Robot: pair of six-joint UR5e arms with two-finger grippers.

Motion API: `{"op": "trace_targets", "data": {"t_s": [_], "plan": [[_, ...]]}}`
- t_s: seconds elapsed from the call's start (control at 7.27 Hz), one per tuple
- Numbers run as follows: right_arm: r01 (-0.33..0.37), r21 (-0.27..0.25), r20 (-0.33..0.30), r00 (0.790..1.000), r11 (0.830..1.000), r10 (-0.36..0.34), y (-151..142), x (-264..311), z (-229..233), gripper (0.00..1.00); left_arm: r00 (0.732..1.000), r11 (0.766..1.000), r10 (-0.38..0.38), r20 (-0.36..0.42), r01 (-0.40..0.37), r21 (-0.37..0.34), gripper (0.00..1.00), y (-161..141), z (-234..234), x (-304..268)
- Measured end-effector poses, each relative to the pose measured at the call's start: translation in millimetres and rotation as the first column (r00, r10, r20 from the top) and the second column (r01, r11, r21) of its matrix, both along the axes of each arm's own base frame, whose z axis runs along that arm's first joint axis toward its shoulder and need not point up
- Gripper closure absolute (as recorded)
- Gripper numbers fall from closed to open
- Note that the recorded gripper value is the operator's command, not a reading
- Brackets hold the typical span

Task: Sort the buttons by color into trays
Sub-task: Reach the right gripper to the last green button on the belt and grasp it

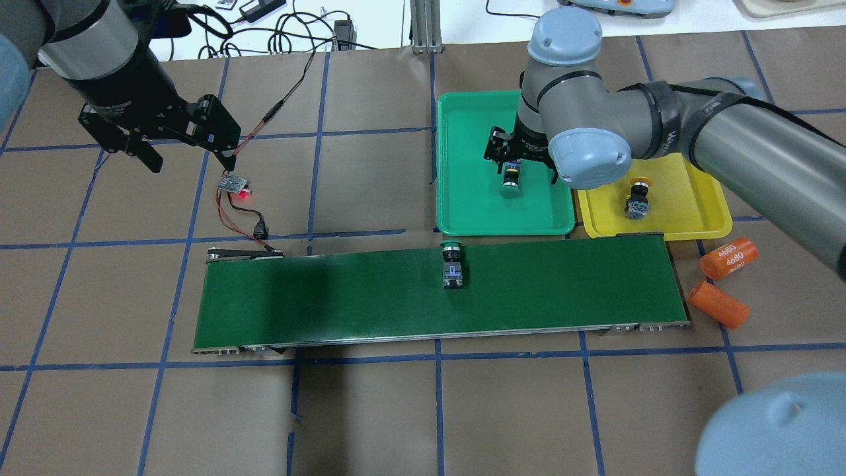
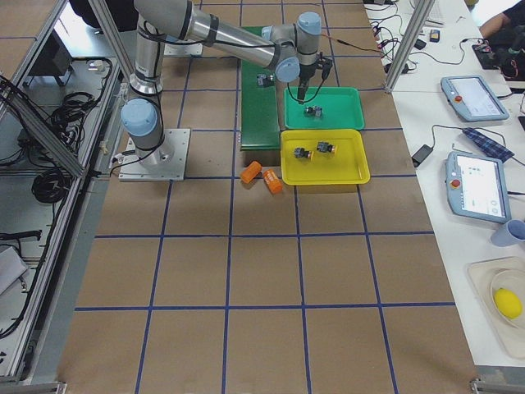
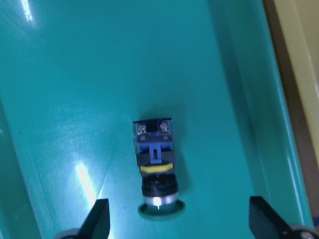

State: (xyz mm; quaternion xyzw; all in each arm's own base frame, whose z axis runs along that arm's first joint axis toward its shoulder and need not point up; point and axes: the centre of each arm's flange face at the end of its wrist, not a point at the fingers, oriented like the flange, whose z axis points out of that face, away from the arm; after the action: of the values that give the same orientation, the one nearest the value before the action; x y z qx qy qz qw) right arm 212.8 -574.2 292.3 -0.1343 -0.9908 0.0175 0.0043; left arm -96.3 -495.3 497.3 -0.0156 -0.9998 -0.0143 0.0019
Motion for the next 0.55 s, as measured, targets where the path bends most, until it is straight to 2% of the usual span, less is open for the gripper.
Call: {"op": "trace_targets", "data": {"t_s": [0.28,0.55], "plan": [[-0.036,0.060,0.016,0.999,0.998,0.036,46.4,20.8,23.5,0.00,1.000,1.000,0.001,0.000,-0.001,-0.001,0.00,0.0,0.8,0.4],[-0.088,0.108,0.017,0.996,0.990,0.087,82.9,50.6,9.2,0.00,1.000,1.000,0.001,0.000,-0.001,0.001,0.00,0.3,0.3,0.5]]}}
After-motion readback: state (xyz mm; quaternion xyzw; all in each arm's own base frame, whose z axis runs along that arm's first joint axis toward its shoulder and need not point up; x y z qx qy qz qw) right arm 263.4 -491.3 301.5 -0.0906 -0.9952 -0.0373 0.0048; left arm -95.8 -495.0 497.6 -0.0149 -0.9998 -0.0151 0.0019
